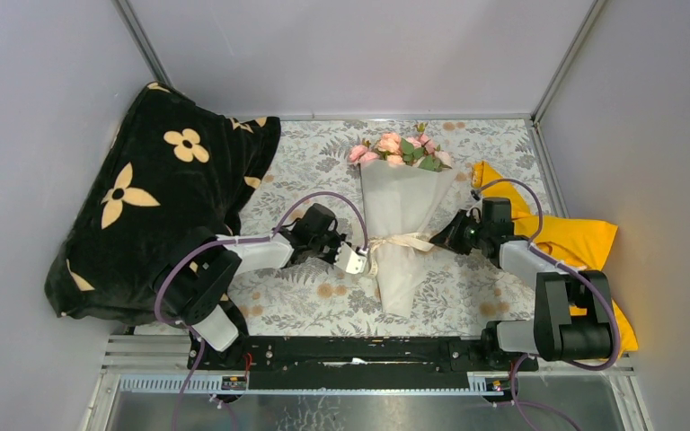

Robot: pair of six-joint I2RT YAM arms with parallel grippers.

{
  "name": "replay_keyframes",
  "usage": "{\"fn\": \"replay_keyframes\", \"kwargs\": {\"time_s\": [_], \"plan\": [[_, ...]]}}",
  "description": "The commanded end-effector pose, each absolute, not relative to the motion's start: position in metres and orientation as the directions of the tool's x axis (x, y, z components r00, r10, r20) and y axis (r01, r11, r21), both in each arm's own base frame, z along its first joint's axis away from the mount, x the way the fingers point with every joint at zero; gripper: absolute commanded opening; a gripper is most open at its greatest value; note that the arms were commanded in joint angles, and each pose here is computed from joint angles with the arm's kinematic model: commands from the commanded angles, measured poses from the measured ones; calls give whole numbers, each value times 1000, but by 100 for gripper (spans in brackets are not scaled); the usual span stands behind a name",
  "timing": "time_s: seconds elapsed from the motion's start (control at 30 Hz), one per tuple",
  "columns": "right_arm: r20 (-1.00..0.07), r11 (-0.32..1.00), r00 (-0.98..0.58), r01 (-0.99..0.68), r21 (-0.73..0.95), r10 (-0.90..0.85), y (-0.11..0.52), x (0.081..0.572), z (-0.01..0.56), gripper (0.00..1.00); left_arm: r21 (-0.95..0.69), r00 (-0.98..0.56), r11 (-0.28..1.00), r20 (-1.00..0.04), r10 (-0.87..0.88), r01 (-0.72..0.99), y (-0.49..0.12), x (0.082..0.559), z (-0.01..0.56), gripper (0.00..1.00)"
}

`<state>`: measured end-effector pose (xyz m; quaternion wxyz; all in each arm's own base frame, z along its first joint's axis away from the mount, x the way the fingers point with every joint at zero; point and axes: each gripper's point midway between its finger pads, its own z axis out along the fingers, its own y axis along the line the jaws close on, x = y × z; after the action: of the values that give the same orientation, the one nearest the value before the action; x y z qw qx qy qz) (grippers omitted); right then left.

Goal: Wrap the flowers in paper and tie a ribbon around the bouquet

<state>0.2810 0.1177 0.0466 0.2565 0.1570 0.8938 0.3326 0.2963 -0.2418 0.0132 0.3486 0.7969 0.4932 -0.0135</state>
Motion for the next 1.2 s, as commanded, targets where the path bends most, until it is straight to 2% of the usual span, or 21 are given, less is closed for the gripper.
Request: {"fn": "replay_keyframes", "kwargs": {"time_s": [0.0,0.23,0.33,0.4,0.47,0.57,0.83,1.0,1.17], "plan": [[-441,758,-800,26,651,407,119,294,63,0,585,529,-245,-382,758,773,-256,309,28,0],[-481,783,-800,-22,621,359,123,306,72,0,599,554,-259,-380,741,757,-265,309,34,0],[-490,825,-769,85,558,410,91,304,63,0,608,527,-246,-339,779,755,-245,324,26,0],[-440,773,-719,213,598,538,56,290,51,0,577,513,-279,-293,807,768,-214,325,13,0],[-412,758,-701,283,588,582,41,273,34,0,547,496,-291,-273,824,785,-192,320,2,0],[-359,734,-713,318,600,602,44,262,21,0,527,470,-270,-293,832,806,-182,313,-8,0],[-363,718,-659,406,565,659,14,263,26,0,549,429,-224,-279,859,806,-150,320,-6,0],[-421,744,-635,411,527,648,0,270,36,0,553,396,-186,-289,872,812,-139,320,1,0],[-394,739,-652,412,534,648,2,272,32,0,543,393,-174,-319,862,822,-142,311,-1,0]]}}
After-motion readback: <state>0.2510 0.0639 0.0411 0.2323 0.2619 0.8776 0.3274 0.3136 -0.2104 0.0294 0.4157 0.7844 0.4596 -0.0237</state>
